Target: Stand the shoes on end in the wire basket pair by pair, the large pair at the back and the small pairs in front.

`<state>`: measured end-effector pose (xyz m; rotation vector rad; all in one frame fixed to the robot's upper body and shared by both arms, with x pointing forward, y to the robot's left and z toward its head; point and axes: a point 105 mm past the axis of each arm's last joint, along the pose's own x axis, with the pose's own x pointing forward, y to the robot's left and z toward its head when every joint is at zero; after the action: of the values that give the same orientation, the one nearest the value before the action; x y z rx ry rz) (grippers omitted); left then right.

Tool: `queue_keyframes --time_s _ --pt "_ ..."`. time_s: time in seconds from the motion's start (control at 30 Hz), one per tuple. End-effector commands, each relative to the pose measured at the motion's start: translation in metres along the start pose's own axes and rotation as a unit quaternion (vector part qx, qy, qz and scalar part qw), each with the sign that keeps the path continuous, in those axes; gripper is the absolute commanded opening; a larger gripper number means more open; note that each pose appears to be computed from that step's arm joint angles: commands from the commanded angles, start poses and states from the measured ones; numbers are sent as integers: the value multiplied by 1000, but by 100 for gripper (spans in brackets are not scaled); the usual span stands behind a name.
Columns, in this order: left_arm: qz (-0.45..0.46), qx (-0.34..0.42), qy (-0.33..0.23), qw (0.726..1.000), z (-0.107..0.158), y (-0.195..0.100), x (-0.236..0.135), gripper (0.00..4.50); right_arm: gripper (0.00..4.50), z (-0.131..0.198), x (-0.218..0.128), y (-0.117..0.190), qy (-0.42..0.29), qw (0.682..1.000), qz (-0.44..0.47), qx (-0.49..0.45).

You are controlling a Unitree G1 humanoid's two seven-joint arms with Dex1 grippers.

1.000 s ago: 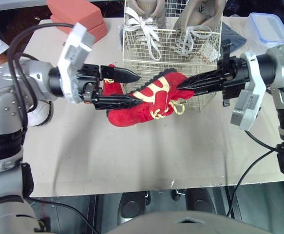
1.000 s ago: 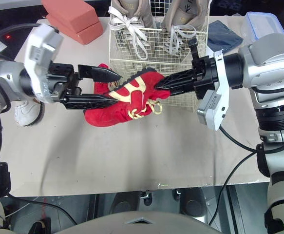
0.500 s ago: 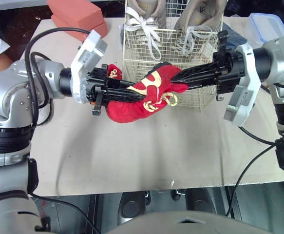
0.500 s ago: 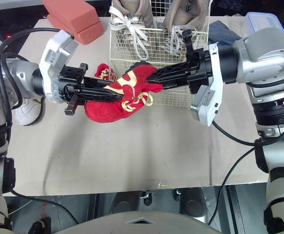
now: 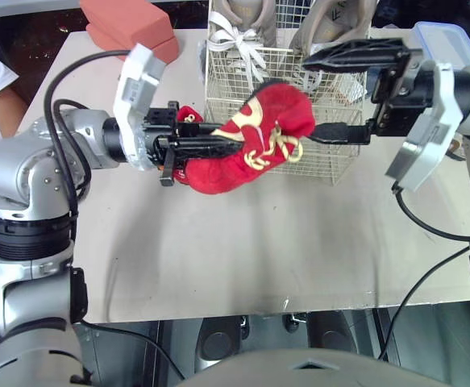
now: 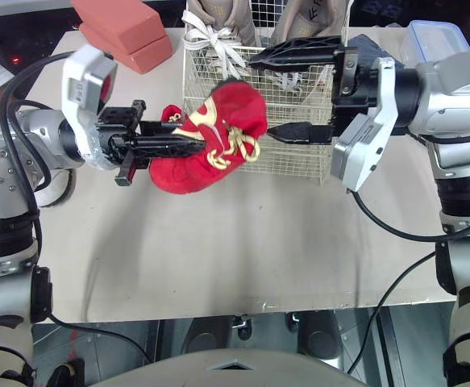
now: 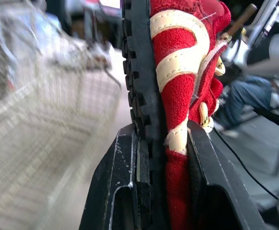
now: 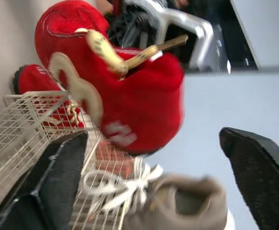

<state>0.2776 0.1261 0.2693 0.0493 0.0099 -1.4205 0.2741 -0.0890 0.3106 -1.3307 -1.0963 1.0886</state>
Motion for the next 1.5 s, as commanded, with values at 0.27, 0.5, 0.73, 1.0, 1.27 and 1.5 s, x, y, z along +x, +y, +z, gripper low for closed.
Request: queue_keyframes --time_s 0.27,0.5,0.73,1.0,1.27,1.5 --pt "30 92 -113 989 35 1 -1 54 442 -22 -34 19 40 864 -128 486" --pt "32 95 -140 985 37 5 10 54 442 5 -19 3 -64 734 -178 652" --pt "26 91 -157 983 38 5 21 54 442 25 11 -9 -133 656 -191 718" --pt "19 81 -155 984 34 3 26 54 307 22 27 -11 -134 625 -214 738" --pt "16 22 -185 982 39 5 23 54 7 20 28 -10 -126 630 -216 735" --pt "22 22 -169 985 35 7 21 270 0 15 29 -15 -114 641 -237 721"
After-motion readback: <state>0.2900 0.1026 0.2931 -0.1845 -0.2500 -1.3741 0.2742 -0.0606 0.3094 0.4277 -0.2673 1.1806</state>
